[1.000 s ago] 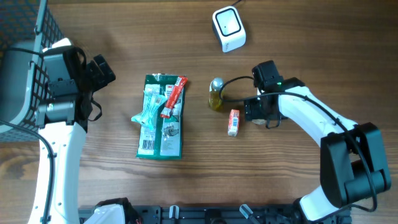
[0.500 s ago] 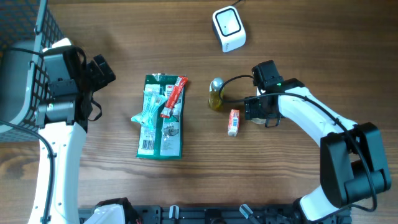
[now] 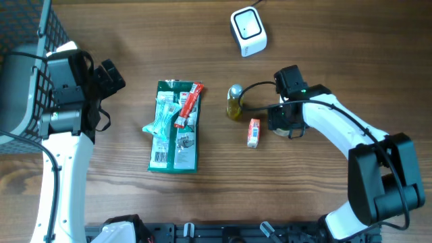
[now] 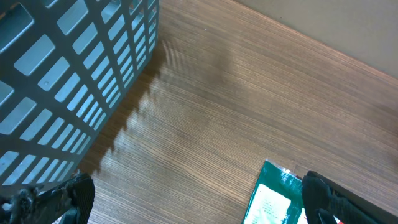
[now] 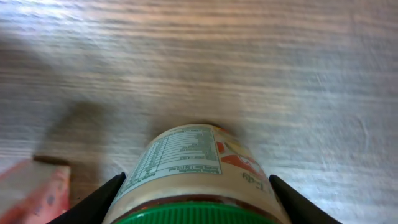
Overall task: Scan the item barcode
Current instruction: 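Close the right gripper on the jar and lift it, then carry the jar up toward the white scanner with the right gripper, then hold the jar under the white scanner with the right gripper, then move the jar to the right edge of the table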
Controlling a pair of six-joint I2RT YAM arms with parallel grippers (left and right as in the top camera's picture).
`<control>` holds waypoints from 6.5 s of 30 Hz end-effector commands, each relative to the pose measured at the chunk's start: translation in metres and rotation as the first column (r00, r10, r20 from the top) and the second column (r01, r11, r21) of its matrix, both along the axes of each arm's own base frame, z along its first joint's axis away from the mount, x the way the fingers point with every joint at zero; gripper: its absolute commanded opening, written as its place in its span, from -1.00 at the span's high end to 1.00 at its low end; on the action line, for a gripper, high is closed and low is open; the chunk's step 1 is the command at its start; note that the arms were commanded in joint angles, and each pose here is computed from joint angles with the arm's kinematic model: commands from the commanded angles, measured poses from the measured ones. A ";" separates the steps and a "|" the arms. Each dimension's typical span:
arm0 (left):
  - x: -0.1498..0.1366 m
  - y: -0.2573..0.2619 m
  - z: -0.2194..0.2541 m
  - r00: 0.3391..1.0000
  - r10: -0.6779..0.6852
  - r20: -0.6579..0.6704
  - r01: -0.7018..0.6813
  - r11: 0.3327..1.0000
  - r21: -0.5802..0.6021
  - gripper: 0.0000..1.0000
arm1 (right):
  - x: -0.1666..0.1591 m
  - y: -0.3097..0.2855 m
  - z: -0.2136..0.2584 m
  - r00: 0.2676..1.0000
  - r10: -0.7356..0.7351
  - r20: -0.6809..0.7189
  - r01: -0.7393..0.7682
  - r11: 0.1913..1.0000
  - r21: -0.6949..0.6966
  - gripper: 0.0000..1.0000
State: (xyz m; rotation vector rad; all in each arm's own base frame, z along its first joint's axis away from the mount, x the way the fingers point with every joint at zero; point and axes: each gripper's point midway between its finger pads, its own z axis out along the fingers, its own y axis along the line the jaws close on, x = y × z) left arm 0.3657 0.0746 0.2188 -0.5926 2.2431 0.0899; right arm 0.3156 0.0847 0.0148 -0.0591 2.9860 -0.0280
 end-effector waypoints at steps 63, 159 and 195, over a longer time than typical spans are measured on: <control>0.001 0.004 0.003 1.000 0.005 0.004 -0.005 1.000 0.016 -1.00 | -0.028 -0.044 0.056 0.894 -0.393 -0.216 0.441 0.859 0.261 0.53; 0.001 0.004 0.003 1.000 0.005 0.003 -0.005 1.000 0.016 -1.00 | 0.313 0.070 0.258 0.522 -0.148 0.840 -0.467 0.775 0.426 0.81; 0.001 0.004 0.003 1.000 0.005 0.004 -0.005 1.000 0.016 -1.00 | -0.029 -0.253 0.051 0.630 -0.769 -0.105 0.776 0.630 0.033 0.46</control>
